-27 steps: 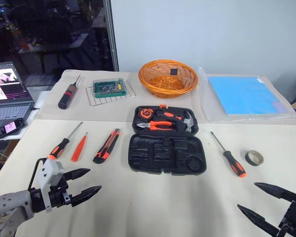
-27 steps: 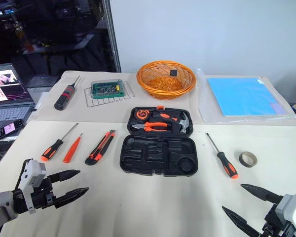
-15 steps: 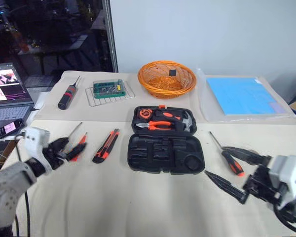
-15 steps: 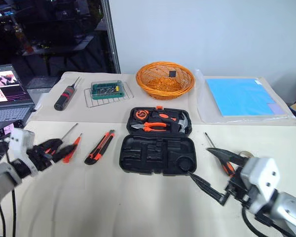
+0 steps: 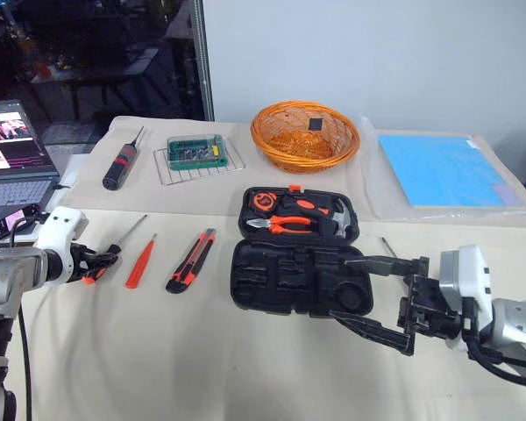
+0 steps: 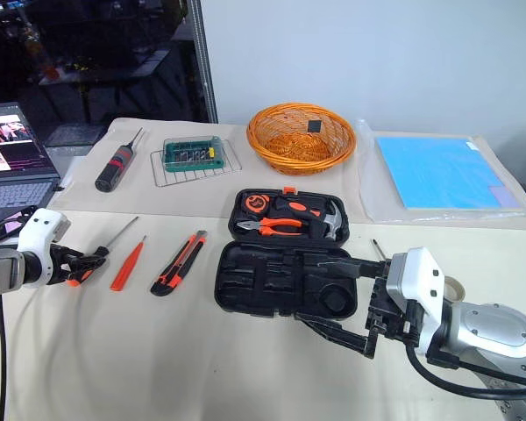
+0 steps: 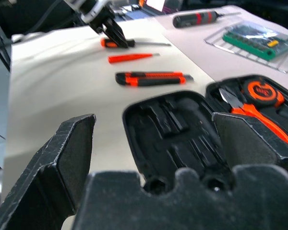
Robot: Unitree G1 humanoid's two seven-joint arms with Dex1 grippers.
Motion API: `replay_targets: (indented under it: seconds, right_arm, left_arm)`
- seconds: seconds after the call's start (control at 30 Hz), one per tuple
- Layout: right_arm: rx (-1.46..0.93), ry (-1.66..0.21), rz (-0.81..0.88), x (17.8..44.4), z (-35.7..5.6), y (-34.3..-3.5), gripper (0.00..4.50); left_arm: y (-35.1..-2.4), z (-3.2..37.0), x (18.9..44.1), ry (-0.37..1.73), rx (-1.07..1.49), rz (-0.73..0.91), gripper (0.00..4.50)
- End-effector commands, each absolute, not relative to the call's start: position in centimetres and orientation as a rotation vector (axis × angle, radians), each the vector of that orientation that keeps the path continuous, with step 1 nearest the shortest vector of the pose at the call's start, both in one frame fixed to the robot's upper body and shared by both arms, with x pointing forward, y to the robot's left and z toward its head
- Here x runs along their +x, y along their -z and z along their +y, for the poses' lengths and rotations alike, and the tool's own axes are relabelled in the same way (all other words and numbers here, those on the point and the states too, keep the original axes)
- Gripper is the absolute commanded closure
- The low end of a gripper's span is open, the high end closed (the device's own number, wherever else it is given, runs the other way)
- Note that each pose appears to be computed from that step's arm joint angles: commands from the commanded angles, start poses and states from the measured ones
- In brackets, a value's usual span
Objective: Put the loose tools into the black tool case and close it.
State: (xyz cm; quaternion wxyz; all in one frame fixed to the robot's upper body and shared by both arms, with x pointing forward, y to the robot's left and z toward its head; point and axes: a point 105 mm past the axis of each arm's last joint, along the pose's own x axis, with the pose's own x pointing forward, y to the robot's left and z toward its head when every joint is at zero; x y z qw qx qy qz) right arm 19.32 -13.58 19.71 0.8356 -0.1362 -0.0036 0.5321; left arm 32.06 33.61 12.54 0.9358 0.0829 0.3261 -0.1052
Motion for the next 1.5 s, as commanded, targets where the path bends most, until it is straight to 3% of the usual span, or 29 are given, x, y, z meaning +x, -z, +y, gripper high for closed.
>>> replay_targets:
  seconds: [0.03, 0.1, 0.2, 0.3, 0.5, 0.67, 0.9, 1.23, 1.3, 1.43, 1.5]
  right_arm:
    - [-0.311, -1.111, -0.05, 19.1, -13.8, -20.1, 0.0]
    - [-0.298, -1.085, -0.055, 19.0, -14.0, -19.9, 0.0]
    - [-0.278, -1.006, -0.072, 18.7, -15.0, -19.6, 0.0]
    - [-0.231, -0.898, -0.06, 18.4, -16.4, -19.3, 0.0]
    - [-0.282, -0.779, 0.0, 16.1, -19.4, -18.6, 0.0]
    - [-0.345, -0.718, 0.033, 15.4, -21.3, -18.5, 0.0]
    - [-0.38, -0.742, 0.027, 14.9, -20.0, -18.7, 0.0]
    - [-0.376, -0.728, 0.031, 14.7, -19.2, -18.7, 0.0]
    - [-0.376, -0.727, 0.034, 14.8, -19.2, -18.5, 0.0]
    - [-0.375, -0.728, 0.031, 14.9, -19.1, -18.5, 0.0]
    - [-0.373, -0.726, 0.028, 15.0, -19.1, -18.5, 0.0]
  left_arm:
    - [-13.9, 32.7, 31.9, 0.313, 0.15, 0.604, 3.21]
    - [-16.4, 30.8, 31.6, 0.462, 0.125, 0.5, 3.75]
    - [-20.2, 26.3, 30.2, 0.761, 0.19, 0.427, 3.74]
    - [-20.7, 21.4, 29.5, 1.018, 0.352, 0.434, 3.74]
    - [-20.3, 11.1, 33.3, 1.236, 0.544, 0.364, 3.74]
    - [-18.2, 6.0, 35.8, 1.287, 0.639, 0.415, 3.74]
    - [-14.2, 5.2, 37.7, 1.307, 0.829, 0.509, 3.74]
    - [-12.9, 6.6, 39.2, 1.284, 0.974, 0.498, 3.74]
    - [-13.4, 5.8, 39.3, 1.3, 0.956, 0.437, 2.73]
    - [-16.7, 4.9, 38.2, 1.369, 0.695, 0.329, 1.38]
    - [-18.0, 5.2, 37.4, 1.378, 0.55, 0.308, 1.38]
